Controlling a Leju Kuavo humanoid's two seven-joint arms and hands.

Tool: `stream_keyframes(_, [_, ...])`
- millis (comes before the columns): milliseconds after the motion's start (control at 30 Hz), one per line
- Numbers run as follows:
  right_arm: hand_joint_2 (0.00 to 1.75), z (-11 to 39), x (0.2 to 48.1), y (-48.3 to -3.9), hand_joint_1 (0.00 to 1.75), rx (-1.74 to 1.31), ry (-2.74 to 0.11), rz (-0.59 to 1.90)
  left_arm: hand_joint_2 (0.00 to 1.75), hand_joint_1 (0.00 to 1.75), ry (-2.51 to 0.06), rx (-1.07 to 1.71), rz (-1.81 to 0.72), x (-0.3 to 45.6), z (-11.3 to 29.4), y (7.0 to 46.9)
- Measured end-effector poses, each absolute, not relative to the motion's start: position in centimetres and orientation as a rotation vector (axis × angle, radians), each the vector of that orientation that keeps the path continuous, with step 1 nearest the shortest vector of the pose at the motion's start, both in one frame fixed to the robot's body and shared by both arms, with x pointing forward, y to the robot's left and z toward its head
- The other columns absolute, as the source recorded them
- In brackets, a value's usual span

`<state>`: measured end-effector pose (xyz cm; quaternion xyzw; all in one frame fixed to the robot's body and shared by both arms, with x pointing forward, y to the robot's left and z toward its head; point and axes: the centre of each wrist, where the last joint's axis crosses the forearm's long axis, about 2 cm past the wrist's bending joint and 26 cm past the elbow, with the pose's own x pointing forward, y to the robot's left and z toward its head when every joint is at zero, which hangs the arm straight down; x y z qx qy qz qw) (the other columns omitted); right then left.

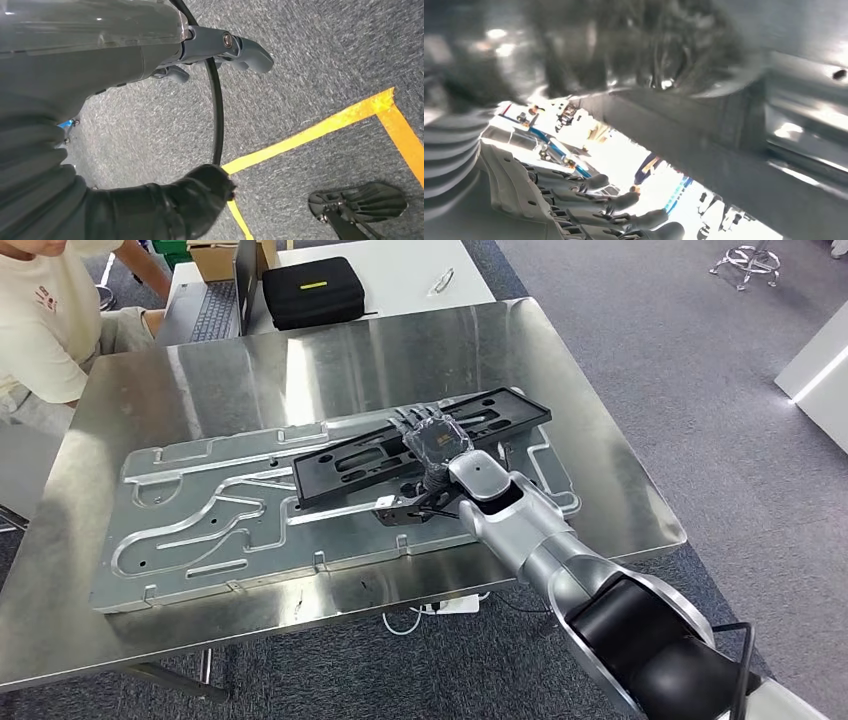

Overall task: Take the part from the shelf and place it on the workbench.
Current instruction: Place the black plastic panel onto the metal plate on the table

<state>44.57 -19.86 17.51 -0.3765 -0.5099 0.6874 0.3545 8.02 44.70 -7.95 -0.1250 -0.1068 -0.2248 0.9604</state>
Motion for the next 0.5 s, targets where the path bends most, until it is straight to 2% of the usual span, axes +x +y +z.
stream_keyframes(500, [0.0,17.77,44.52,-19.05,0.0,-0.953,-1.364,1.771,0.0,0.0,-0.207,-0.257,-0.442,7.25,-8.09,44.7])
